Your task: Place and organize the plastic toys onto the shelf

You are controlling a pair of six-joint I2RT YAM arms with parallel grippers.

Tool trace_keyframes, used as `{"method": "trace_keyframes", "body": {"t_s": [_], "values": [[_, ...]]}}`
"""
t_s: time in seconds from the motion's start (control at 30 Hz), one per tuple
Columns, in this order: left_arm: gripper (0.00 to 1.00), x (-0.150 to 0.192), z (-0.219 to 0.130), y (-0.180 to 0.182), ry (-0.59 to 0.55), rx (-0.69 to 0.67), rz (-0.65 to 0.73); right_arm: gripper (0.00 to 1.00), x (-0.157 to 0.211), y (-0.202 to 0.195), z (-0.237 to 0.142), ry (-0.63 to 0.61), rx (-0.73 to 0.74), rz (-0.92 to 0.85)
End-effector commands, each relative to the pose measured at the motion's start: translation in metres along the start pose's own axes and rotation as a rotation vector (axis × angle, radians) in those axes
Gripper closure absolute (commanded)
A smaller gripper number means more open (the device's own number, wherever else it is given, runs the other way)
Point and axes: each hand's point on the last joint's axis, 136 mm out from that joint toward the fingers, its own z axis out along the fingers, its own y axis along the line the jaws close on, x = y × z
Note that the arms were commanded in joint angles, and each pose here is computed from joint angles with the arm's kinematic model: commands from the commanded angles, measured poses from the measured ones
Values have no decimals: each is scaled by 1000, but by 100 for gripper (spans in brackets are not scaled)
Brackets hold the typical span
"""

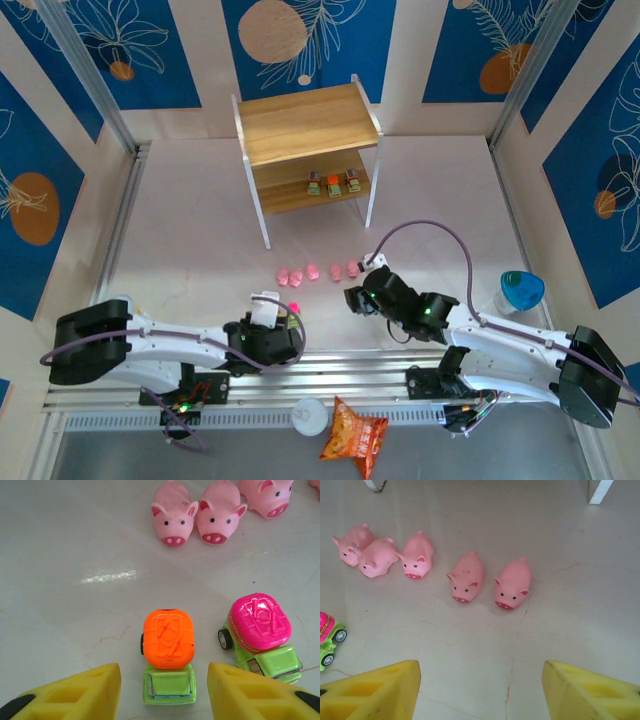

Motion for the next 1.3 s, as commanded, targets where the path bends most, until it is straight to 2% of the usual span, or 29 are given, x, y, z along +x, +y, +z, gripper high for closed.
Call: {"method": "trace_keyframes", "body": {"t_s": [0.0, 0.27, 0.63, 0.9, 1.1, 1.27], "values": [[52, 4, 3, -3, 1, 15, -29, 36, -8, 2, -6, -23, -5, 3], [57, 5, 7, -2, -2, 9, -36, 40, -9, 2, -7, -27, -8, 4], [60, 10, 21, 4, 24, -14, -47, 41, -8, 2, -6, -24, -6, 2], [69, 14, 29, 7, 43, -6, -58, 41, -7, 2, -4, -18, -3, 1], [69, 16, 34, 6, 60, 1, -57, 41, -7, 2, -3, -15, -2, 0], [63, 18, 38, 6, 76, 2, -59, 41, -6, 2, -3, -13, -1, -1]]}}
